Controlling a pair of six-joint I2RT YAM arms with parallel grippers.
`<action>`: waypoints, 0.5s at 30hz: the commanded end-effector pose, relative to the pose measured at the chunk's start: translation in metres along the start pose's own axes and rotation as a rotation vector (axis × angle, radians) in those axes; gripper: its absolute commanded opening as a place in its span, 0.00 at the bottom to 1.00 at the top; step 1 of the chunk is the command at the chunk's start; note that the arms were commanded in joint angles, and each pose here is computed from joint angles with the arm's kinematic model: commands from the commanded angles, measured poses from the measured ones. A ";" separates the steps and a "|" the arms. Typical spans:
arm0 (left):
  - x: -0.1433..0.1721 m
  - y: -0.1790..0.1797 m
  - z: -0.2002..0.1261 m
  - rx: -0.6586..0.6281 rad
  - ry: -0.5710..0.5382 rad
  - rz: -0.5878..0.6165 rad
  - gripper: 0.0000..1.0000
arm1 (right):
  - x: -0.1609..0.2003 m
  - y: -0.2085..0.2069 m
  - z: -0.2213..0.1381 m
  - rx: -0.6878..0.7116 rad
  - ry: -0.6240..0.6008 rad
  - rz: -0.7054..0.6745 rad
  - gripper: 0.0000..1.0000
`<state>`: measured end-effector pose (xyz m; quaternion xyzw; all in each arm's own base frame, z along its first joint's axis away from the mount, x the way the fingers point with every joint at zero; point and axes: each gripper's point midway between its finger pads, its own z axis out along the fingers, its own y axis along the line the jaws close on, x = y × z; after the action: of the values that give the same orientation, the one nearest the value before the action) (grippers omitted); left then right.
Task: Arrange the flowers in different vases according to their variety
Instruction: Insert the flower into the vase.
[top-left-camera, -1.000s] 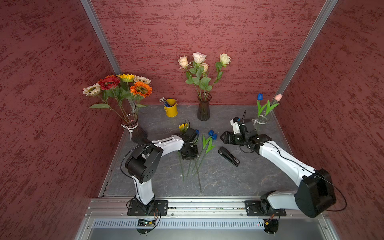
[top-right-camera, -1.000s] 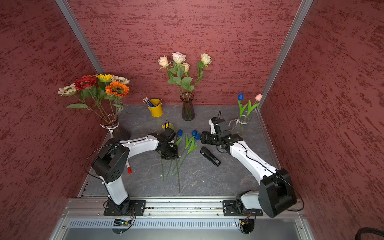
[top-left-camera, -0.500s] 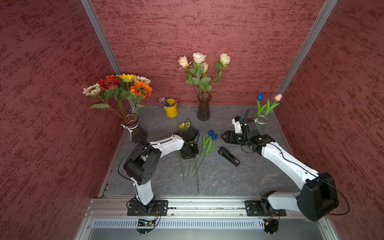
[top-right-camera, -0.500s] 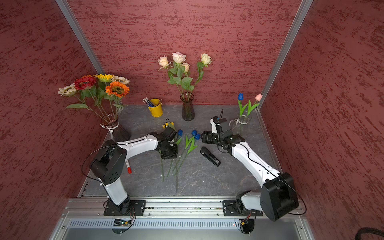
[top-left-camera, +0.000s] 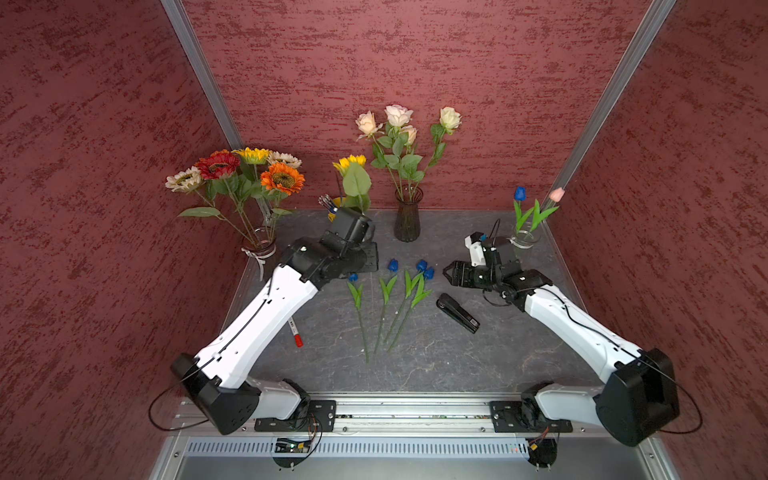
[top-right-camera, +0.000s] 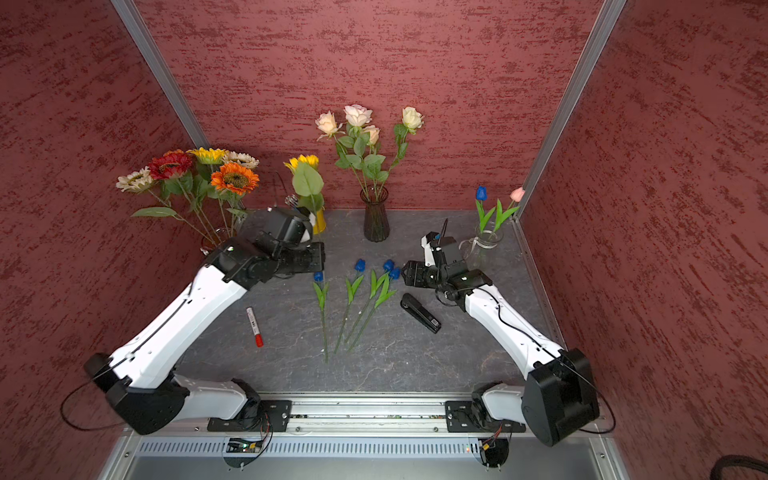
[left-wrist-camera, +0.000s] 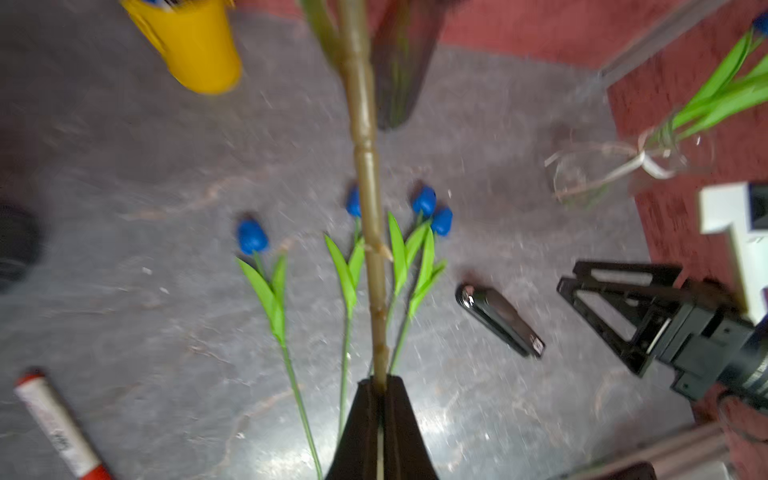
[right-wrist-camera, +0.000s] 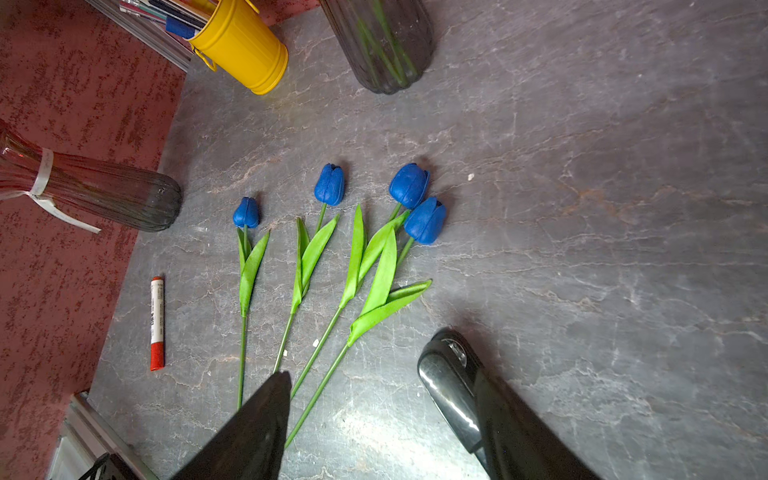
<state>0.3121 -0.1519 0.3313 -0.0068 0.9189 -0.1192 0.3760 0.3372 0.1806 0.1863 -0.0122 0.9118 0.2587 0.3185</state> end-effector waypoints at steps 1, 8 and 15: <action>-0.048 0.082 -0.056 -0.260 -0.174 0.071 0.00 | -0.007 0.002 0.002 -0.014 -0.009 0.007 0.74; -0.142 0.153 -0.149 -0.448 -0.677 0.180 0.00 | -0.012 0.004 0.007 -0.017 -0.016 0.004 0.75; -0.180 0.186 -0.162 -0.379 -0.852 0.191 0.00 | -0.015 0.001 0.014 -0.002 0.000 0.001 0.74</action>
<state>0.3234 0.0877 0.5051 -0.0963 0.7214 0.1227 0.6747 0.3436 0.1843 0.1674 -0.0106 0.9213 0.2527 0.2954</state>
